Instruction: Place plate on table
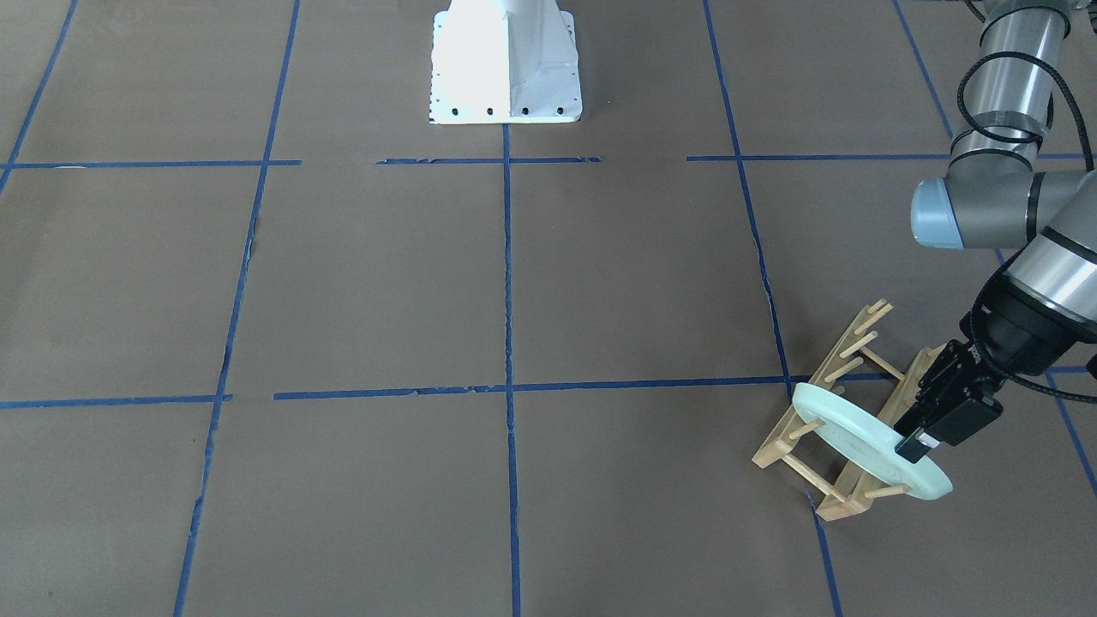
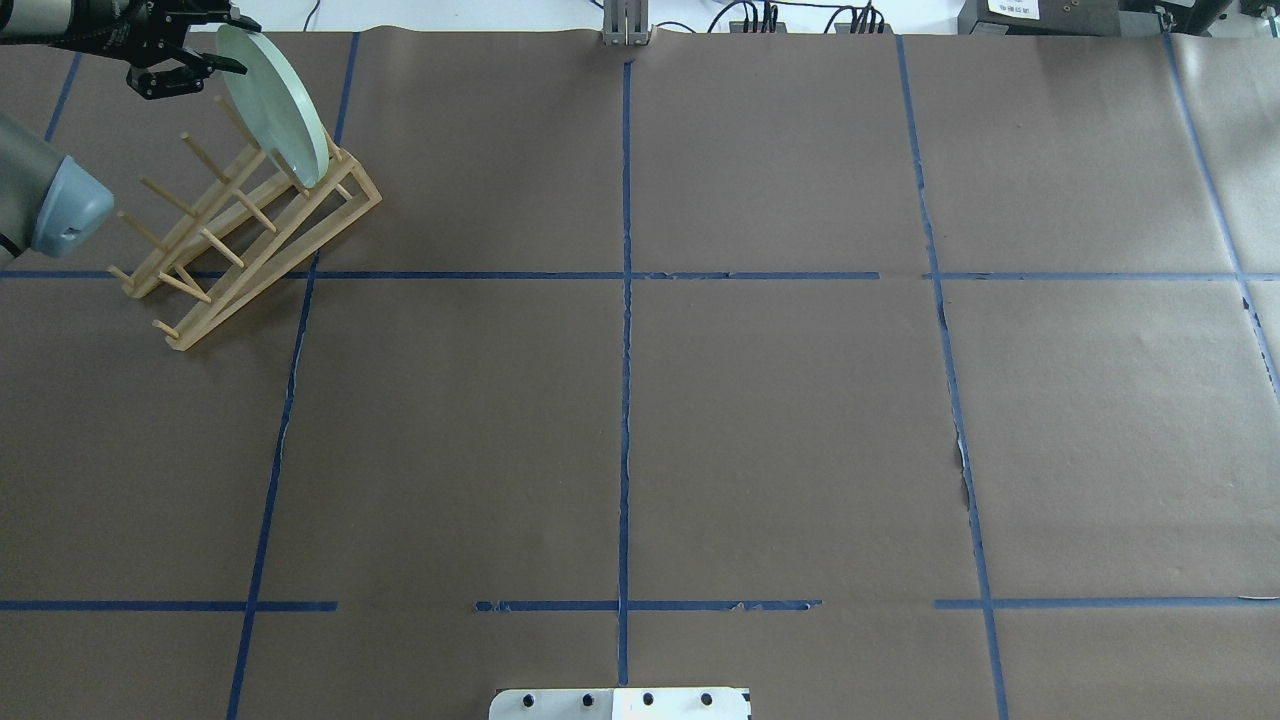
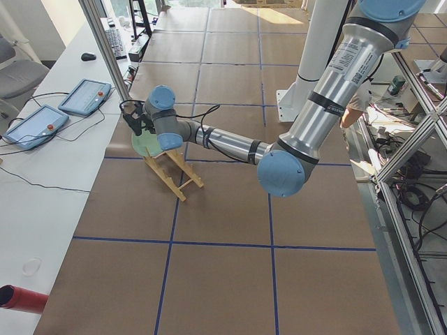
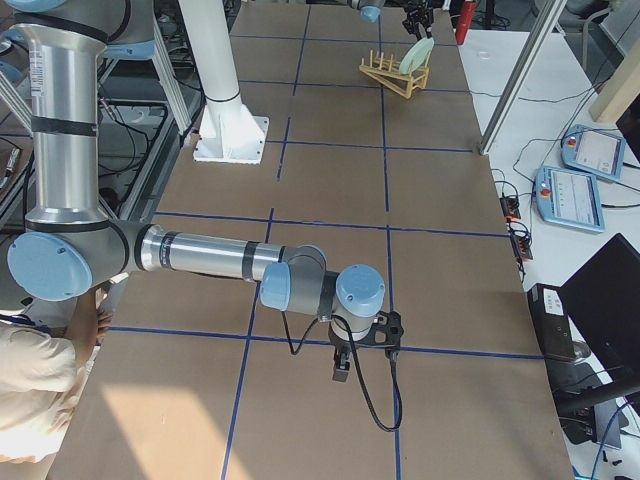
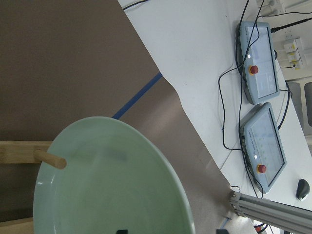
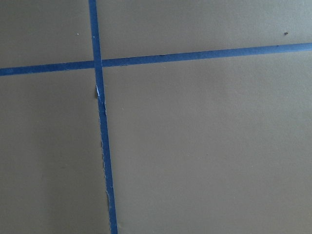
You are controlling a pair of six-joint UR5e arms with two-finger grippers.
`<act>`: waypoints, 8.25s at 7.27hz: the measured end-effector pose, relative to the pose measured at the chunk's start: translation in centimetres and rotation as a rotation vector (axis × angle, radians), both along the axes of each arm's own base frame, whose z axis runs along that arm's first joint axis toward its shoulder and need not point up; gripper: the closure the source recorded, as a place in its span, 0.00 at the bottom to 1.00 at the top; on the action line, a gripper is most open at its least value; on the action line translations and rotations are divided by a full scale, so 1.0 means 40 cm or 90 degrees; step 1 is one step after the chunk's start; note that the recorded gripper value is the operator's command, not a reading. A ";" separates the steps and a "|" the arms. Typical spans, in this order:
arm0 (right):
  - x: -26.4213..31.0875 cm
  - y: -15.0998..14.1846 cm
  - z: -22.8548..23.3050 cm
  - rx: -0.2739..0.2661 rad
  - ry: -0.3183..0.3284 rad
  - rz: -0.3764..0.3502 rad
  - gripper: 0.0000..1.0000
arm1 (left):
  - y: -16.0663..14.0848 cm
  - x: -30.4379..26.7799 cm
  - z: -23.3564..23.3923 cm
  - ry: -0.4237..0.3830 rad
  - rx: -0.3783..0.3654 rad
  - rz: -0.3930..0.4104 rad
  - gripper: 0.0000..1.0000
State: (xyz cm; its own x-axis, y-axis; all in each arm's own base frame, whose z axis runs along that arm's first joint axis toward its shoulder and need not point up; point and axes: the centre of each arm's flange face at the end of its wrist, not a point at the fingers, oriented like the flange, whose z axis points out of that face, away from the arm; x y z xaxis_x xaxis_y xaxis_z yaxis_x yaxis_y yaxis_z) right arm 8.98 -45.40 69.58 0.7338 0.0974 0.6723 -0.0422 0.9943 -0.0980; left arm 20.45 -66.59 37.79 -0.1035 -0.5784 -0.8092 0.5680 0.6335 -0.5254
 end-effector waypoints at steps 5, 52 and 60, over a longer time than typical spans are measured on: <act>0.000 0.000 -0.001 0.000 0.000 0.000 0.00 | 0.006 -0.200 -0.093 0.057 0.011 -0.005 1.00; 0.000 0.000 -0.001 0.000 0.000 0.000 0.00 | 0.110 -0.527 0.128 -0.578 0.437 0.555 0.00; 0.000 0.000 0.000 0.000 0.000 0.000 0.00 | 0.421 -0.738 0.739 -0.450 0.321 0.531 0.00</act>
State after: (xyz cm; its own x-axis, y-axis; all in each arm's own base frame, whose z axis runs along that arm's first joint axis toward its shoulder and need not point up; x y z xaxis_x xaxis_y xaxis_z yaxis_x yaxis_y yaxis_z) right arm 8.98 -45.41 69.57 0.7338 0.0972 0.6724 -0.0422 0.9943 -0.0977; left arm -9.06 -49.74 67.36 0.7091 0.1418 -0.6907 -0.0522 0.9874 0.1491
